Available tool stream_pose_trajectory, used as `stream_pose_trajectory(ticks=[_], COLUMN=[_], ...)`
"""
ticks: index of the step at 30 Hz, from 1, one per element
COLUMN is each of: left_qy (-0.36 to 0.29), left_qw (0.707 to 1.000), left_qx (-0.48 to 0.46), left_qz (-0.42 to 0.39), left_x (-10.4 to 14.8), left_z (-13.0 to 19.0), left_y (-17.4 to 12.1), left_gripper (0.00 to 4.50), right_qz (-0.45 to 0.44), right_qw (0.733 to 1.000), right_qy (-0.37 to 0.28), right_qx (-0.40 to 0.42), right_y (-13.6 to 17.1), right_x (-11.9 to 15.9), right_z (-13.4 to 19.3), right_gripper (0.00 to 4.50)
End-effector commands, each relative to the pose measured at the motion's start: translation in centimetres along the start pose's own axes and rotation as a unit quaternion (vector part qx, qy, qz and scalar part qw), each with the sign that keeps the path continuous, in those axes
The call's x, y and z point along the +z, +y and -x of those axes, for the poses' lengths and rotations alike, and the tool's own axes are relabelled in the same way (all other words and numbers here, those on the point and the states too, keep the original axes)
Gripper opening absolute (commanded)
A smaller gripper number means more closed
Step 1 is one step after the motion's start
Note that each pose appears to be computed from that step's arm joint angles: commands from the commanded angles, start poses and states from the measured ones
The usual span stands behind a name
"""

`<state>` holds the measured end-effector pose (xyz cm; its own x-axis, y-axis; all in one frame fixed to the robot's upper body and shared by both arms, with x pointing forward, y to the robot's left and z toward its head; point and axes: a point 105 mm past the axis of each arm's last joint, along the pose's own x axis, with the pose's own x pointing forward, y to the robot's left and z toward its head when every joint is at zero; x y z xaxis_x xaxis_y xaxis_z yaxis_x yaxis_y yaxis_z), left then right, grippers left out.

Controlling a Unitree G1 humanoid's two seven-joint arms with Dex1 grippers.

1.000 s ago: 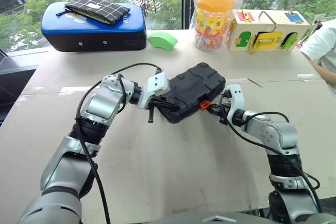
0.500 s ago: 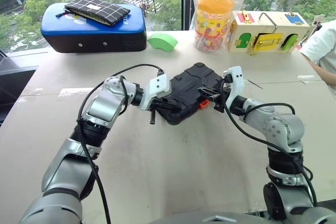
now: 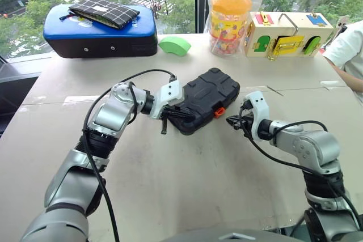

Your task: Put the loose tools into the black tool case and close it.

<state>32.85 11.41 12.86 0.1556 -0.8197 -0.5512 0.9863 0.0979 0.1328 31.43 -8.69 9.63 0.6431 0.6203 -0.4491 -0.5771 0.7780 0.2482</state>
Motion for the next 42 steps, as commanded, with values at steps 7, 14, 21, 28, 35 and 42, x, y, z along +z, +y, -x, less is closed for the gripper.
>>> stream_pose_trajectory(ticks=[7, 14, 21, 28, 35, 42], left_qy=[0.066, 0.065, 0.063, 0.062, -0.185, -0.24], left_qw=[0.996, 0.996, 0.996, 0.996, 0.974, 0.946], left_qx=[-0.027, -0.027, -0.029, -0.028, 0.085, 0.141], left_qz=[0.054, 0.056, 0.057, 0.06, 0.095, 0.165], left_x=[-4.1, -4.0, -4.0, -4.1, 1.5, 0.5], left_z=[-1.2, -1.4, -1.8, -1.8, 1.0, 5.5], left_y=[-1.5, -1.6, -1.9, -2.0, 0.0, -3.2], left_gripper=[0.01, 0.01, 0.01, 0.01, 0.01, 2.49], right_qz=[0.018, 0.015, 0.007, 0.007, 0.111, 0.25], right_qw=[0.999, 0.997, 0.994, 0.991, 0.94, 0.945], right_qy=[-0.044, -0.068, -0.094, -0.104, -0.313, -0.205], right_qx=[0.009, 0.036, 0.058, 0.078, 0.075, 0.051], right_y=[0.5, 1.8, 2.8, 3.8, 3.3, -0.7], right_x=[2.8, 4.3, 6.0, 6.9, 10.2, 5.5], right_z=[-0.8, -1.0, -1.1, -1.2, 4.1, 8.5], right_gripper=[0.0, 0.0, 0.0, 0.0, 0.0, 2.52])
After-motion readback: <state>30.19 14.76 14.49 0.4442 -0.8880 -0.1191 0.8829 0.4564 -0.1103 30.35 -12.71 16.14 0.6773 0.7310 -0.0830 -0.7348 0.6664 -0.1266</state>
